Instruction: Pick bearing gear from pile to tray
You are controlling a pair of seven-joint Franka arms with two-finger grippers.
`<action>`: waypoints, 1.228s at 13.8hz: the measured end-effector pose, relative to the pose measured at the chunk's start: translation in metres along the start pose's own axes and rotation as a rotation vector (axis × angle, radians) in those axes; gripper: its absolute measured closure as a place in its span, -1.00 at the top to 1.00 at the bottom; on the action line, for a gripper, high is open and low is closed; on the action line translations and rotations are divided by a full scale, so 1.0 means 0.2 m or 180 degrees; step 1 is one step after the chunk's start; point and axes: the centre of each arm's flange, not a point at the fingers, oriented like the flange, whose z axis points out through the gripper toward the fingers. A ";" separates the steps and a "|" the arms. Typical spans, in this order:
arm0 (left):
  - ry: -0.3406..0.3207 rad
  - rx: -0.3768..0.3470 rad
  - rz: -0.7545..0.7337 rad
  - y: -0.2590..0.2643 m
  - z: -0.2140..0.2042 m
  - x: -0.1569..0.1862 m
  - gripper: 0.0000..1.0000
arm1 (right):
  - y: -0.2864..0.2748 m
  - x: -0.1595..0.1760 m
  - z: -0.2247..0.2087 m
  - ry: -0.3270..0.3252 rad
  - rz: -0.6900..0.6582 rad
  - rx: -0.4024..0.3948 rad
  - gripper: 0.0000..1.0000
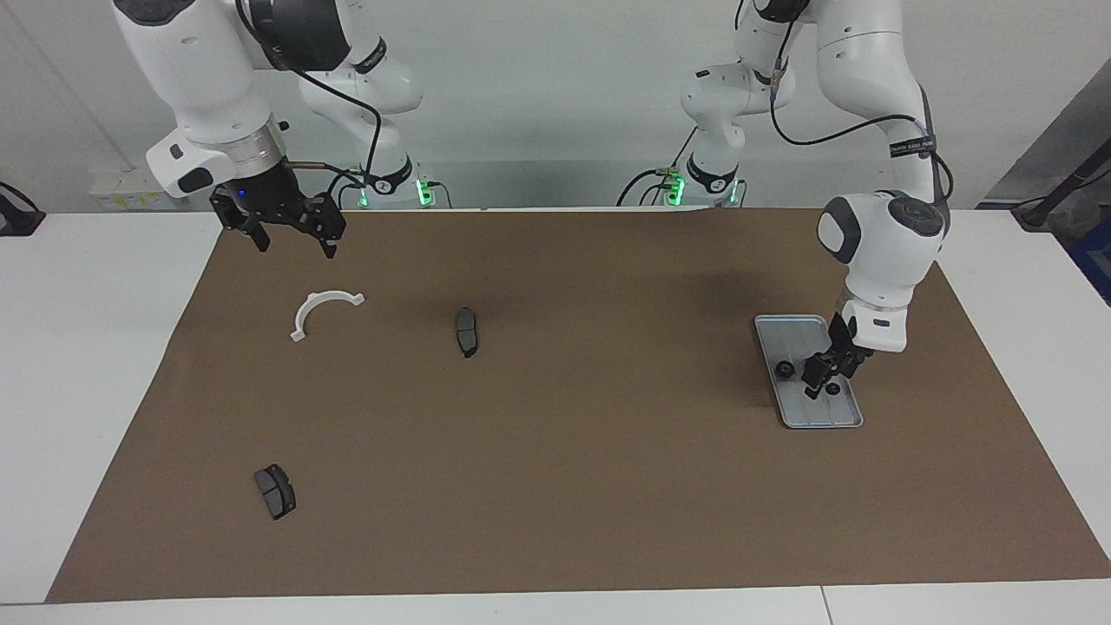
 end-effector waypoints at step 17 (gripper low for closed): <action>-0.0826 0.0388 0.1214 0.32 -1.16 0.09 1.00 | 0.00 0.00 0.00 0.0000 0.0000 0.0000 1.00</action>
